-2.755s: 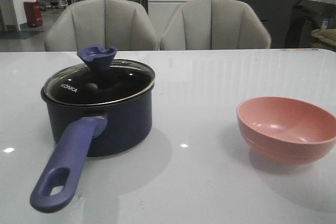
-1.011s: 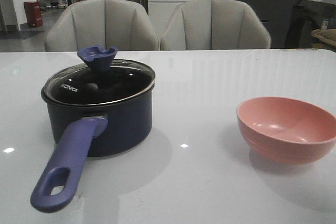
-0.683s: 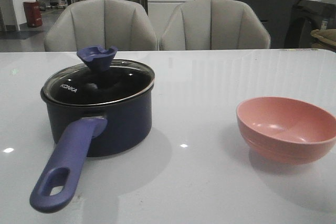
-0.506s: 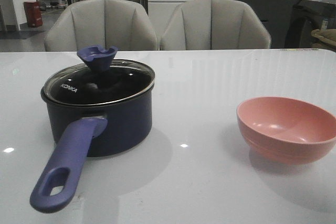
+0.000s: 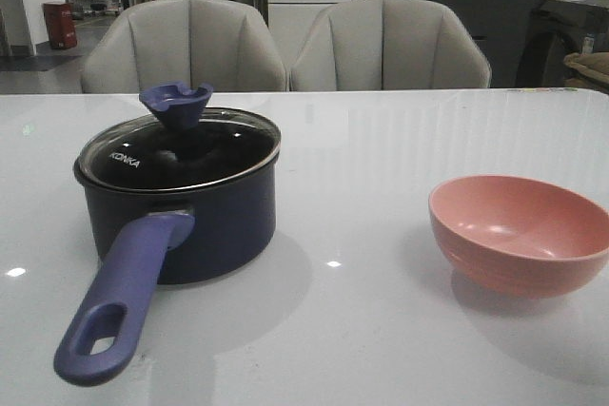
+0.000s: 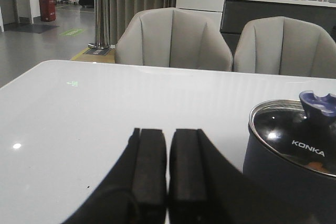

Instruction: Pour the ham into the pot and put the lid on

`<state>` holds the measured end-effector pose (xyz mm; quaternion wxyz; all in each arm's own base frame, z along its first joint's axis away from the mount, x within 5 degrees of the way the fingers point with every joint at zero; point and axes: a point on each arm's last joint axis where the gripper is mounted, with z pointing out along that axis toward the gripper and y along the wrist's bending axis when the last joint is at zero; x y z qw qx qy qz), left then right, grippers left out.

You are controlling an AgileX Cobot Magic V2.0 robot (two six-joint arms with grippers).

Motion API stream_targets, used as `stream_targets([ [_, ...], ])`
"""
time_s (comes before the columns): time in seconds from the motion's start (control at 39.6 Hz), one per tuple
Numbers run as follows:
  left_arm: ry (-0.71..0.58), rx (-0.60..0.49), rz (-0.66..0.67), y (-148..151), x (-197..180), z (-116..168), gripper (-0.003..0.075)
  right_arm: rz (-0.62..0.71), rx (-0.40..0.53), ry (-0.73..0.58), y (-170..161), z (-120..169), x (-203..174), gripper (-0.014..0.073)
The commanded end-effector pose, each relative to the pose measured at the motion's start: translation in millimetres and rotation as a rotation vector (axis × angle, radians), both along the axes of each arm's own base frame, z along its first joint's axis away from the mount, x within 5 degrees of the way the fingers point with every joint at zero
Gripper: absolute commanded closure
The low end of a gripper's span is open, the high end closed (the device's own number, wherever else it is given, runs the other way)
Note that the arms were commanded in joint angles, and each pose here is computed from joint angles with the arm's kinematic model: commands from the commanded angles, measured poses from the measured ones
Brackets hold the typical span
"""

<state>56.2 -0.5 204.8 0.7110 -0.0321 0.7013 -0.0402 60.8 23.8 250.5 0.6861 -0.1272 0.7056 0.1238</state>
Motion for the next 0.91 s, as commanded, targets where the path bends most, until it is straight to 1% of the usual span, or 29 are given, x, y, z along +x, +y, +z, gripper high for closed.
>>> stream_targets([
  [0.0,-0.074,-0.018,-0.004,-0.2,-0.5,-2.0,0.0606,-0.023,0.032,-0.086,-2.1,15.1,0.3,0.0457],
  [0.81,-0.074,-0.018,-0.004,-0.2,-0.5,-2.0,0.0606,-0.023,0.032,-0.085,-2.1,14.8,0.3,0.0457],
  [0.86,-0.074,-0.018,-0.004,-0.2,-0.5,-2.0,0.0606,-0.029,0.011,-0.093,-2.4,14.6,0.5,0.0457],
  [0.88,-0.074,-0.018,-0.004,-0.2,-0.5,-2.0,0.0606,-0.039,-0.015,-0.102,-3.1,14.5,0.7,0.0457],
])
